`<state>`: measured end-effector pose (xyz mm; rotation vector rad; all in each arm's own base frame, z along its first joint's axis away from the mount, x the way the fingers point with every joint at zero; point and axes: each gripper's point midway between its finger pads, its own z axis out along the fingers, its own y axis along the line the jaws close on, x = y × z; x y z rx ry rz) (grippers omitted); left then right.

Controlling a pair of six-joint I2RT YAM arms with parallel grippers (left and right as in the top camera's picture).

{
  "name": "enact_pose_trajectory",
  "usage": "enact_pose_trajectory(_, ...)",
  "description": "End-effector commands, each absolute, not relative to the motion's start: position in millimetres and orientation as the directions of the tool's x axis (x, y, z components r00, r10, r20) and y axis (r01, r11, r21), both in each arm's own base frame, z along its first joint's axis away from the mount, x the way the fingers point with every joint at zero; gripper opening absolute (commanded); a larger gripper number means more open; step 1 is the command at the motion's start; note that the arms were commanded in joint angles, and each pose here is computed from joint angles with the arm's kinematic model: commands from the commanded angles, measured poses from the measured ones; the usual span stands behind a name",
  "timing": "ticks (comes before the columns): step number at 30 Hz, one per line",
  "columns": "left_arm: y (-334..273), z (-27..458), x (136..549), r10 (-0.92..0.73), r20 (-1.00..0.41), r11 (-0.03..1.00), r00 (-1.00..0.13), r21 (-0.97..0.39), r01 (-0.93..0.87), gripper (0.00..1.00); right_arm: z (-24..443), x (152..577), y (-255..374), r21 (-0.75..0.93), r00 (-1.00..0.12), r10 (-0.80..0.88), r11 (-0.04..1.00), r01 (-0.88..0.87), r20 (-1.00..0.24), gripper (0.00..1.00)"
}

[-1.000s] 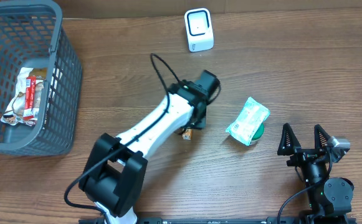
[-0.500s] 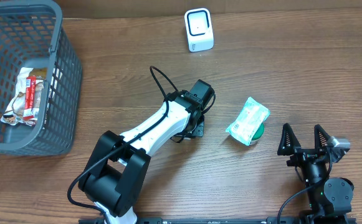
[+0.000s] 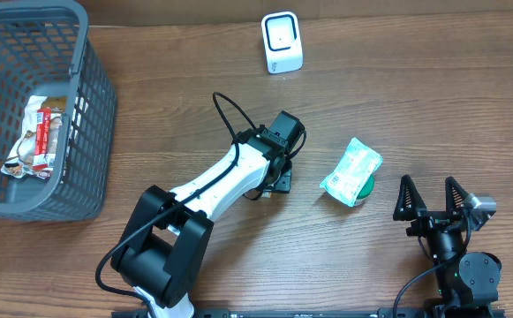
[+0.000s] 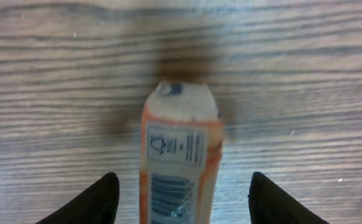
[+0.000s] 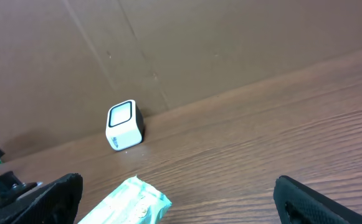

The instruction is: Scan the item barcode

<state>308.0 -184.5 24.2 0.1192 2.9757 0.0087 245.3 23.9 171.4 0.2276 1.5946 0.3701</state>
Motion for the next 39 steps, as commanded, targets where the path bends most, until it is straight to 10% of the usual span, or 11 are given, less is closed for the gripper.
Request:
enact_pose_trajectory(1, -190.9, 54.6, 325.2, 0.091, -0.224, 0.995, -0.970, -0.017, 0.097, 0.59, 169.9, 245.4, 23.7, 0.368, -0.057, 0.365, 0.926, -0.082, -0.929, 1.00)
enact_pose_trajectory(10, -216.1, 155.3, 364.2, 0.124, -0.322, 0.971, -0.938, -0.154, 0.181, 0.66, 169.9, 245.4, 23.7, 0.368, -0.057, 0.365, 0.926, -0.082, -0.929, 1.00)
enact_pose_trajectory(18, -281.0, 150.5, 330.1, 0.363, -0.281, 0.794, -0.888, -0.404, 0.453, 0.77, 169.9, 245.4, 23.7, 0.368, -0.057, 0.365, 0.926, -0.082, -0.929, 1.00)
enact_pose_trajectory(29, -325.8, 87.0, 299.7, 0.509, -0.147, 0.657, -0.848, -0.570, 0.493, 0.59, 169.9, 245.4, 23.7, 0.368, -0.057, 0.365, 0.926, -0.082, -0.929, 1.00)
enact_pose_trajectory(39, -326.3, 80.9, 300.5, 0.506, -0.129, 0.655, -0.853, -0.586, 0.477, 0.12, 169.9, 245.4, 23.7, 0.368, -0.057, 0.365, 0.926, -0.082, -0.929, 1.00)
